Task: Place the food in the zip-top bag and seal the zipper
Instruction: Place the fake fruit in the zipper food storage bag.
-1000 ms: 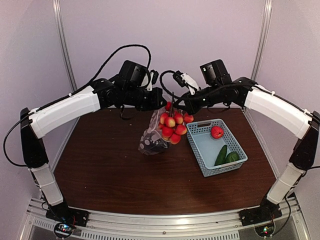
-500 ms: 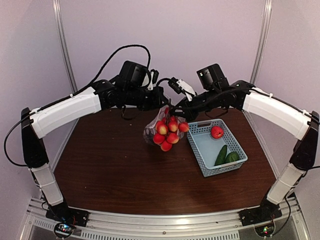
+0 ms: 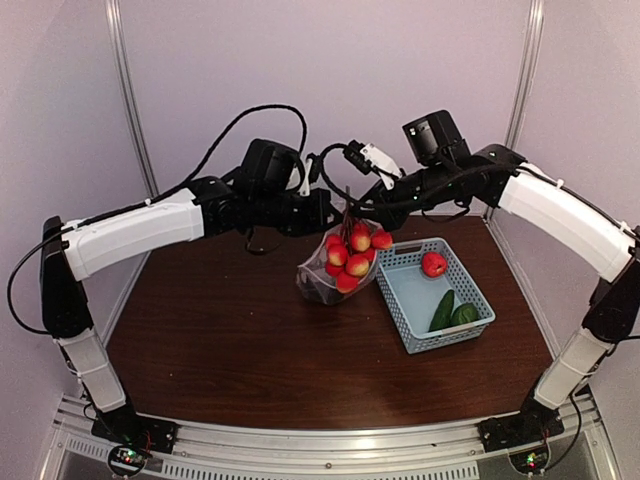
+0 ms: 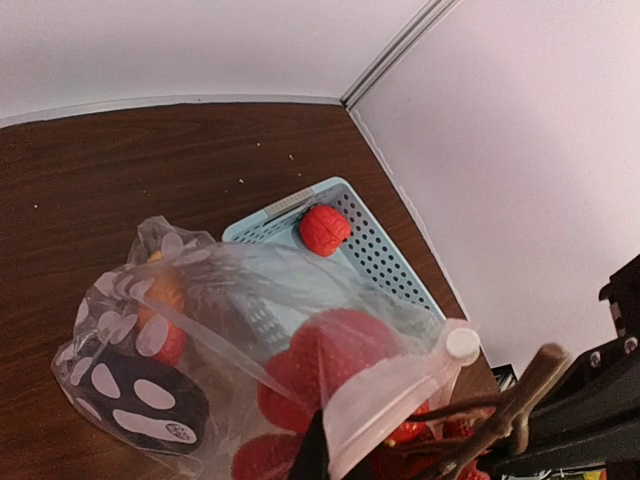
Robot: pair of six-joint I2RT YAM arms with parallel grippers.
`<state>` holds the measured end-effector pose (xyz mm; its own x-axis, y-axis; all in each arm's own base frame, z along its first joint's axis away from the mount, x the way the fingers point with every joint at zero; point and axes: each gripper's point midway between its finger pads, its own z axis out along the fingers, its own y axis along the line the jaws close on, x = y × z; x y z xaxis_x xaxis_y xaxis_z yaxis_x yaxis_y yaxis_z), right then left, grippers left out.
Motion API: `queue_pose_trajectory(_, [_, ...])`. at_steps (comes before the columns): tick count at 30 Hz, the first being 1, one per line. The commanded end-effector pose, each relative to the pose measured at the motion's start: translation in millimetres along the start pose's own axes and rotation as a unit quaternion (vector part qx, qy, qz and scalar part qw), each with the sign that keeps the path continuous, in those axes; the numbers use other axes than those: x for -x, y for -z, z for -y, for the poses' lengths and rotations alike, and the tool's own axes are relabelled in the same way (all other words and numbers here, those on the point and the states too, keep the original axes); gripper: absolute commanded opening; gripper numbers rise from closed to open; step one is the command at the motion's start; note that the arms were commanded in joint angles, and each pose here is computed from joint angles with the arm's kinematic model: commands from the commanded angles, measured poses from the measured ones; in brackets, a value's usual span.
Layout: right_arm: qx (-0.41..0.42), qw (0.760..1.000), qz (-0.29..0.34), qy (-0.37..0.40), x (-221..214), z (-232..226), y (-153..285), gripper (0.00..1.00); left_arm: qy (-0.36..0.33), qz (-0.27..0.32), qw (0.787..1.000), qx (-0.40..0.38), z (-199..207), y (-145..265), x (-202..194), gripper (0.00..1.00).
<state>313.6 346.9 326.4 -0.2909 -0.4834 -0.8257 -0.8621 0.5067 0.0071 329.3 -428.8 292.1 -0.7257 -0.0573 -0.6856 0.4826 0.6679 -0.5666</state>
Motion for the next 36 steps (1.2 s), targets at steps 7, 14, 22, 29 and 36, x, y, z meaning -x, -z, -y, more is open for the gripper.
queue_pose_trajectory(7, [0.070, 0.994, -0.085, -0.010, -44.8, -22.1, -26.0, 0.00, 0.034, 0.111, 0.992, -0.050, 26.2, 38.1, 20.5, 0.00])
queue_pose_trajectory(14, [0.053, 0.993, -0.108, -0.007, -55.5, -13.4, -37.5, 0.00, 0.039, 0.122, 0.990, -0.065, 30.6, 41.7, 23.5, 0.00])
queue_pose_trajectory(22, [-0.005, 0.996, -0.077, -0.038, -31.9, 15.3, -39.6, 0.26, 0.035, 0.093, 0.991, -0.089, 36.9, 34.2, 10.3, 0.00])
queue_pose_trajectory(29, [0.028, 0.998, -0.039, -0.028, 0.9, 17.5, -5.0, 0.52, 0.029, 0.096, 0.994, -0.036, 16.2, 38.9, 7.0, 0.00])
queue_pose_trajectory(36, [0.006, 1.000, -0.002, -0.025, -3.7, 17.5, 37.2, 0.50, 0.023, 0.106, 0.994, 0.006, -5.9, 37.9, 6.0, 0.00])
